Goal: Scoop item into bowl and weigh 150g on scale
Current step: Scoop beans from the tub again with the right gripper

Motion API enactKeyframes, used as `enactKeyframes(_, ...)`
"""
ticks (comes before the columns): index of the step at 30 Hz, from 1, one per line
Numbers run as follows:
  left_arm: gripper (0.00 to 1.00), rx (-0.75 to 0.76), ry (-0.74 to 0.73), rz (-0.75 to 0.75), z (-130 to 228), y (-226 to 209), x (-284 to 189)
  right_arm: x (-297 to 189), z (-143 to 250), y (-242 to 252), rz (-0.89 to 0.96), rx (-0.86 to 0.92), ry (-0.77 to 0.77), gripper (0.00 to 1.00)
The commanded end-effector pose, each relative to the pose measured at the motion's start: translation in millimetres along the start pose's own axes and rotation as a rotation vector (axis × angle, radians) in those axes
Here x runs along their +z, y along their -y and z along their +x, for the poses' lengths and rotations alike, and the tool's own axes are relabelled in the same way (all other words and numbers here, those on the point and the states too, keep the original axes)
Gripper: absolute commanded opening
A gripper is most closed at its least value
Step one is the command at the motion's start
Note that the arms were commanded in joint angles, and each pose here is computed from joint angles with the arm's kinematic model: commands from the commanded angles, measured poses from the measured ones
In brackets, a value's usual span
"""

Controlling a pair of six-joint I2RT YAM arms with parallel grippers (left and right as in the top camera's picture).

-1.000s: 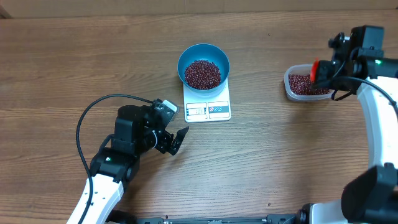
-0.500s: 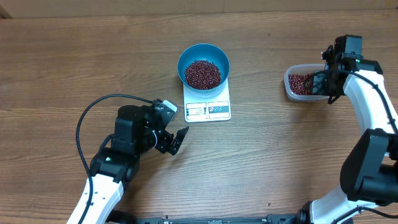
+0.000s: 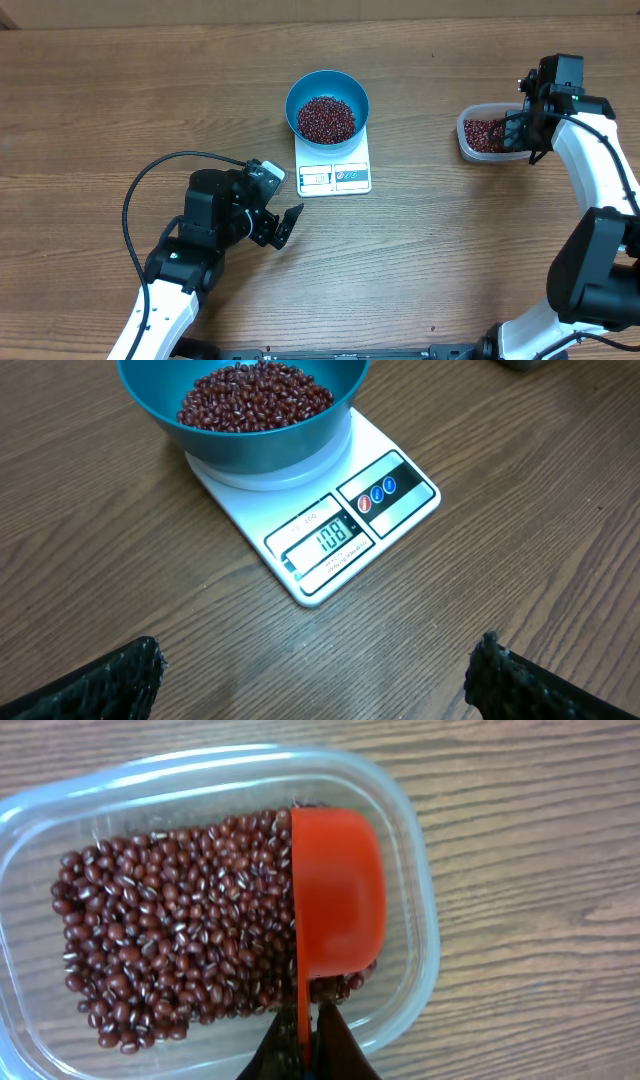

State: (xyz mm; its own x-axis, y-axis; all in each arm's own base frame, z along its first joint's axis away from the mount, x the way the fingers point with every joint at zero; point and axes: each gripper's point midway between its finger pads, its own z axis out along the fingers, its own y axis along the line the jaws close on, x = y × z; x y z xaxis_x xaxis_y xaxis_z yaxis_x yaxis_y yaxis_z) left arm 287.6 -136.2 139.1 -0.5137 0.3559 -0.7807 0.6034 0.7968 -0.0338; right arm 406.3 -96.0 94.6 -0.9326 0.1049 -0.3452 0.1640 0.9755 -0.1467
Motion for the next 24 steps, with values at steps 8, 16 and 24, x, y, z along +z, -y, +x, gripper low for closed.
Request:
enactKeyframes(8,0.99,-0.015,-0.006,-0.004,1.4,-1.7,1.3,-9.8,-3.4,-8.5,0.063,-0.055,-0.001,0.04)
enactKeyframes(16,1.0,-0.015,-0.006,-0.004,1.4,-1.7,1.3,-19.2,-3.4,-12.6,0.222,-0.137,0.0,0.04)
enactKeyframes(24,1.0,-0.015,-0.006,-0.004,1.4,-1.7,1.3,-29.8,-9.5,-13.8,0.354,-0.166,0.034,0.04)
